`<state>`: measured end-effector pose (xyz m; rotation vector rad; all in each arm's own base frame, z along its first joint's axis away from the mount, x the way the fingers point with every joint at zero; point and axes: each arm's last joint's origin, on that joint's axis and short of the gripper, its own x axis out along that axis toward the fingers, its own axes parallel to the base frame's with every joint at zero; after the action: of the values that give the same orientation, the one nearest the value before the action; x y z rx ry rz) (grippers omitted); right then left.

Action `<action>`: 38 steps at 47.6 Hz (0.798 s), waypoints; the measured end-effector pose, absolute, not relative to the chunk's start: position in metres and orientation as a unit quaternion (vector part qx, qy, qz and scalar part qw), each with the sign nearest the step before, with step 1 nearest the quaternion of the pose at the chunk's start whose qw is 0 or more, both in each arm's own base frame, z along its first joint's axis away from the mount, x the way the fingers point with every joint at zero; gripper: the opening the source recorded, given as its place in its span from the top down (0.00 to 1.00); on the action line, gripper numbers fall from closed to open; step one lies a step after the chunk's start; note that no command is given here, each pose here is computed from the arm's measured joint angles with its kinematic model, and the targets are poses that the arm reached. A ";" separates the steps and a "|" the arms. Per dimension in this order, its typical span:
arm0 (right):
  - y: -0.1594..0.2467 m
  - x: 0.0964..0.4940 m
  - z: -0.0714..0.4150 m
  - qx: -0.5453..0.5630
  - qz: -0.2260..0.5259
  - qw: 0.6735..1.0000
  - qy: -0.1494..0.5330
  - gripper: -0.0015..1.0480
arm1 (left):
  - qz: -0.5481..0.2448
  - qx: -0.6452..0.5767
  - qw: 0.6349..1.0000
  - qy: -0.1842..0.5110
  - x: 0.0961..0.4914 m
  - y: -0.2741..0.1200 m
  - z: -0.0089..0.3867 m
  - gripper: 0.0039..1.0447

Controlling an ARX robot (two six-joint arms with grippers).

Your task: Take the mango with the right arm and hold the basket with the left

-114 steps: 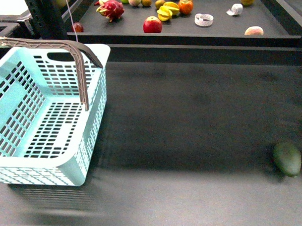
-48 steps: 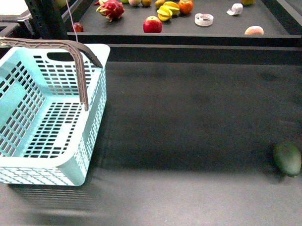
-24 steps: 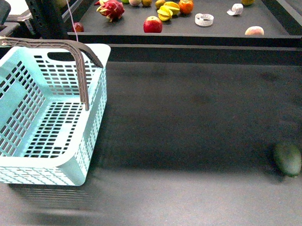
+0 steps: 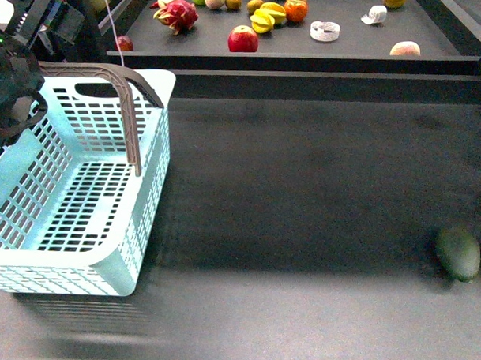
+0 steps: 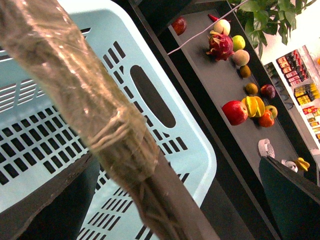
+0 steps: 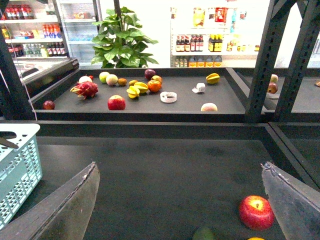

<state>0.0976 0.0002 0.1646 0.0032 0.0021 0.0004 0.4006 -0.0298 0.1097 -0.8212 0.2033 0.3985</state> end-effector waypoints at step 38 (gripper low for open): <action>0.000 0.098 0.165 0.002 0.000 1.000 0.001 0.08 | 0.150 -0.396 0.895 0.140 0.433 -0.038 0.110 0.92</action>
<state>0.0976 0.0002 0.1646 0.0032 0.0021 0.0004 0.4328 -0.0383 0.1097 -0.8220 0.2900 0.3109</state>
